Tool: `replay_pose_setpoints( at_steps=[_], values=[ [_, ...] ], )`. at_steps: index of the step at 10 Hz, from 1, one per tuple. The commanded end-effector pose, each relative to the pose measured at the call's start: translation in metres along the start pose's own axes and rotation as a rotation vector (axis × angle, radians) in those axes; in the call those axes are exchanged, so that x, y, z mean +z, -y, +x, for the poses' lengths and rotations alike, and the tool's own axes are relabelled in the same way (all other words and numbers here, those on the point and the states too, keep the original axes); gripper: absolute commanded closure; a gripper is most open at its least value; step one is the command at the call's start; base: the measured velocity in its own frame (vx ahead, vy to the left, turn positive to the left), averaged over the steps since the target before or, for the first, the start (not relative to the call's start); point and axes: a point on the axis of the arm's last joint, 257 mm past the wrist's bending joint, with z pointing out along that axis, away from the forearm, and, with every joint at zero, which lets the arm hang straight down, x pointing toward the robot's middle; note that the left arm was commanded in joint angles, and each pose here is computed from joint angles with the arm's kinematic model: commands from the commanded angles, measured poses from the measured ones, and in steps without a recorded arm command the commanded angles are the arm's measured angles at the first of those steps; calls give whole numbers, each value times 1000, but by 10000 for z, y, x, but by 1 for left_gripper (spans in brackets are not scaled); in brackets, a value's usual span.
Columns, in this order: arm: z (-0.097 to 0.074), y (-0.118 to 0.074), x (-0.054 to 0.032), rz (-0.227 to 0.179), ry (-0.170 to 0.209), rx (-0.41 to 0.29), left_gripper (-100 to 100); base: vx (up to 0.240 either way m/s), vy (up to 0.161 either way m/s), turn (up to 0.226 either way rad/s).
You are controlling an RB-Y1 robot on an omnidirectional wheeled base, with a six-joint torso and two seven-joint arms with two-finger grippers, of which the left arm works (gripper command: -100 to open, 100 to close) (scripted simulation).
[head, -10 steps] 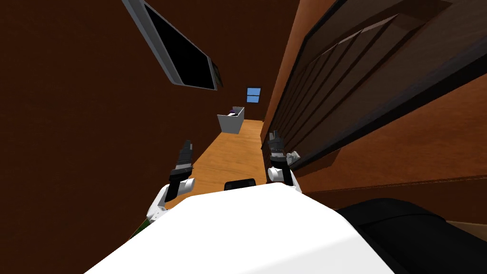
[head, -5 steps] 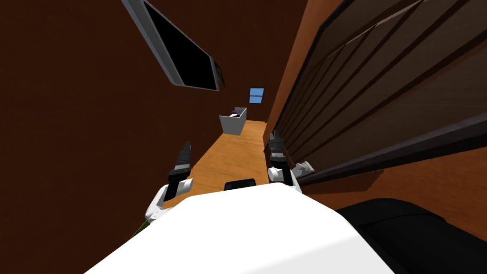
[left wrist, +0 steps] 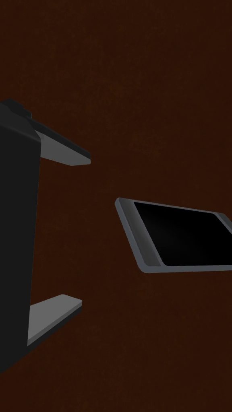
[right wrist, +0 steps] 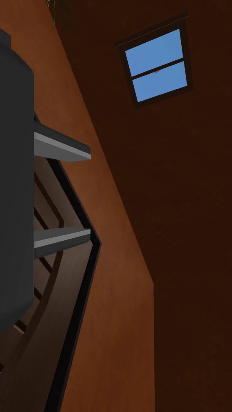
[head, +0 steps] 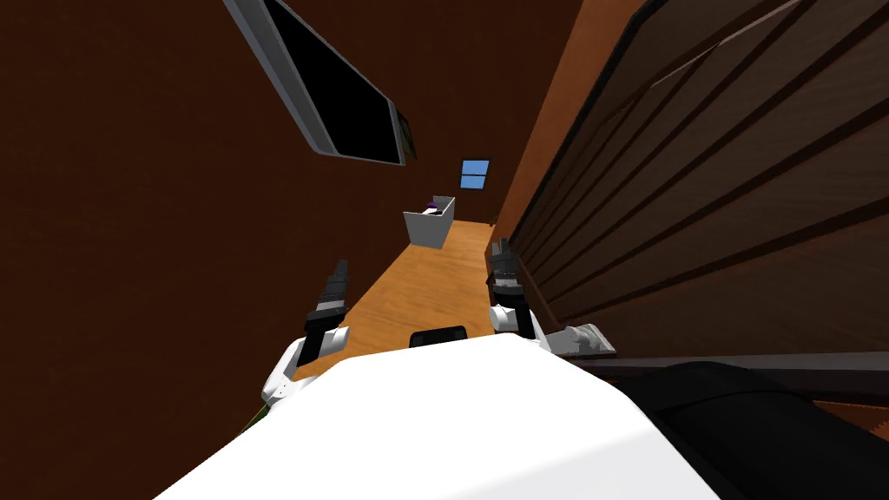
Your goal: Push the door open
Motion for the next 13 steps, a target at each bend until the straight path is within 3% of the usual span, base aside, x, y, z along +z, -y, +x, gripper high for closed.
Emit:
replay_pose_setpoints(
  at_steps=[1,10,13],
  values=[
    [-19,-86,1,-13,-2,27,-100,166,-39,62],
    [-146,-580,-58,-92,-16,169,-100,168,-85,79],
    [-211,-771,-89,-124,-21,225,-100,130,-175,89]
  ],
)
